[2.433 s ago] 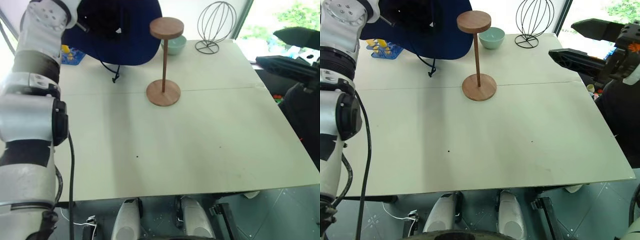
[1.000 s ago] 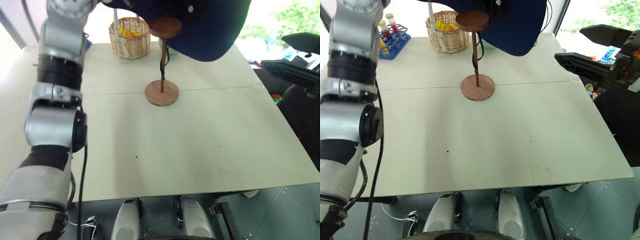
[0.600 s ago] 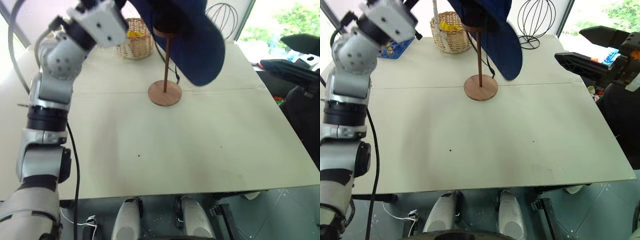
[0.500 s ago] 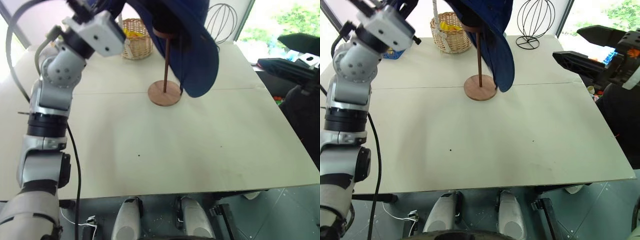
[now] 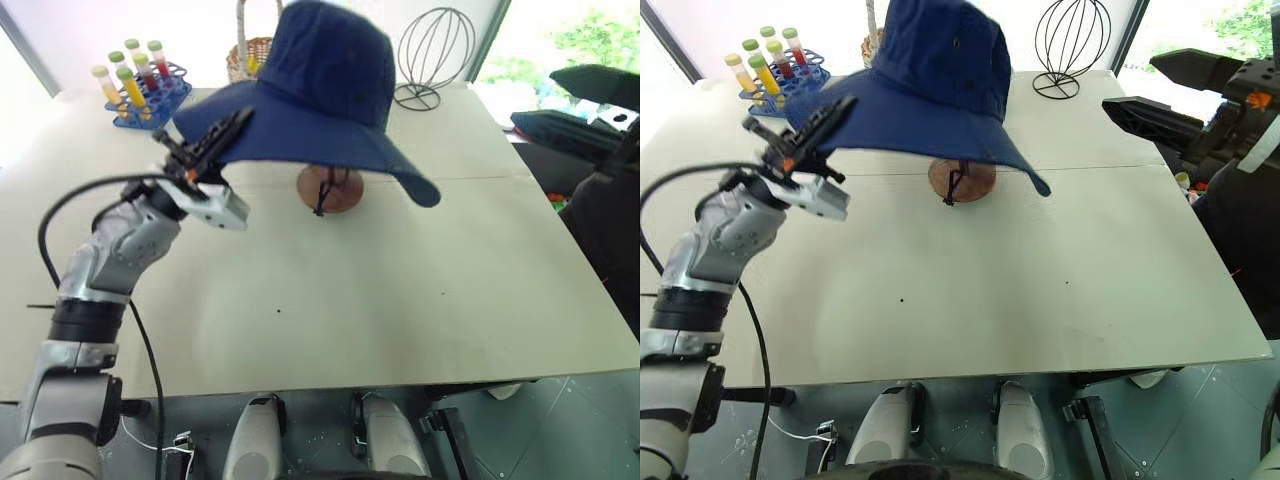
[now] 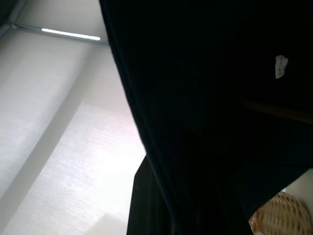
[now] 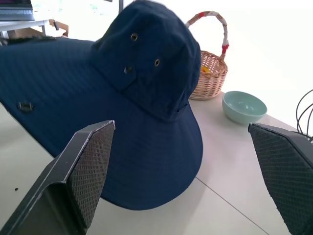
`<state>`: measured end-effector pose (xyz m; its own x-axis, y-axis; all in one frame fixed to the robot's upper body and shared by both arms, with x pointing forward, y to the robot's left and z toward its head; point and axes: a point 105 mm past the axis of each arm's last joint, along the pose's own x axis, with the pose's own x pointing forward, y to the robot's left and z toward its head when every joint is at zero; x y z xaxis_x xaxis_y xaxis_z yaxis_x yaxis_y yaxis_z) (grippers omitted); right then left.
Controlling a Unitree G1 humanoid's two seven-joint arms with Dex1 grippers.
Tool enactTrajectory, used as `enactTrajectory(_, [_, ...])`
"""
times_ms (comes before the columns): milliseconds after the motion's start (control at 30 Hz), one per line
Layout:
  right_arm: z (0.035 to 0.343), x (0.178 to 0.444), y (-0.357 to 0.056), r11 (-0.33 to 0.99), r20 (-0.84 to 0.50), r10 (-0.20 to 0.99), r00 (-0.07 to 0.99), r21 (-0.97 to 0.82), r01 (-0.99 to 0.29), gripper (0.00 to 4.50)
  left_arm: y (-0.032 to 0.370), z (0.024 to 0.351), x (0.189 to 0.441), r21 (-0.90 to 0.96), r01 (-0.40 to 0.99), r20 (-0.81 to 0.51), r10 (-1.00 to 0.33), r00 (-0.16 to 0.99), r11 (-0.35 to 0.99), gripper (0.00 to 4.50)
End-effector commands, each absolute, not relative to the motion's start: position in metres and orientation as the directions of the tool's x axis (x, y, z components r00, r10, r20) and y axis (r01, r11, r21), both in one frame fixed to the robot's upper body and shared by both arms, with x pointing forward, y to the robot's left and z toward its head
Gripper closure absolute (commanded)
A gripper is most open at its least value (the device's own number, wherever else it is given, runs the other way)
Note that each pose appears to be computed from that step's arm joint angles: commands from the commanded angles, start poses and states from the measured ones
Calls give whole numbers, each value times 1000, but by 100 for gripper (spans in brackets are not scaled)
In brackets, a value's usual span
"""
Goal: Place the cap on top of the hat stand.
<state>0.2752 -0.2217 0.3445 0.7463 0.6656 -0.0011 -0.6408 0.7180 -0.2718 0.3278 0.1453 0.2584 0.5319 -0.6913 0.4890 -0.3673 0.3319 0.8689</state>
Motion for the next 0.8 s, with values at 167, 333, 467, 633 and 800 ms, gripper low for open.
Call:
enactTrajectory(167, [348, 270, -222, 707, -9, 662, 749, -323, -629, 0, 157, 219, 324, 896, -381, 423, -699, 577, 228, 448])
enactTrajectory(333, [347, 272, -222, 709, -10, 662, 749, -316, -631, 0, 160, 191, 327, 925, -343, 352, -708, 612, 164, 448])
enactTrajectory(467, [345, 272, -222, 706, -21, 664, 748, -311, -636, 0, 162, 185, 331, 931, -338, 332, -711, 620, 140, 448])
enactTrajectory(633, [343, 274, -222, 704, -32, 665, 746, -308, -640, 0, 157, 197, 332, 926, -334, 353, -716, 602, 176, 392])
enactTrajectory(800, [342, 277, -222, 699, -32, 671, 741, -307, -646, 0, 158, 213, 327, 926, -315, 364, -718, 593, 209, 171])
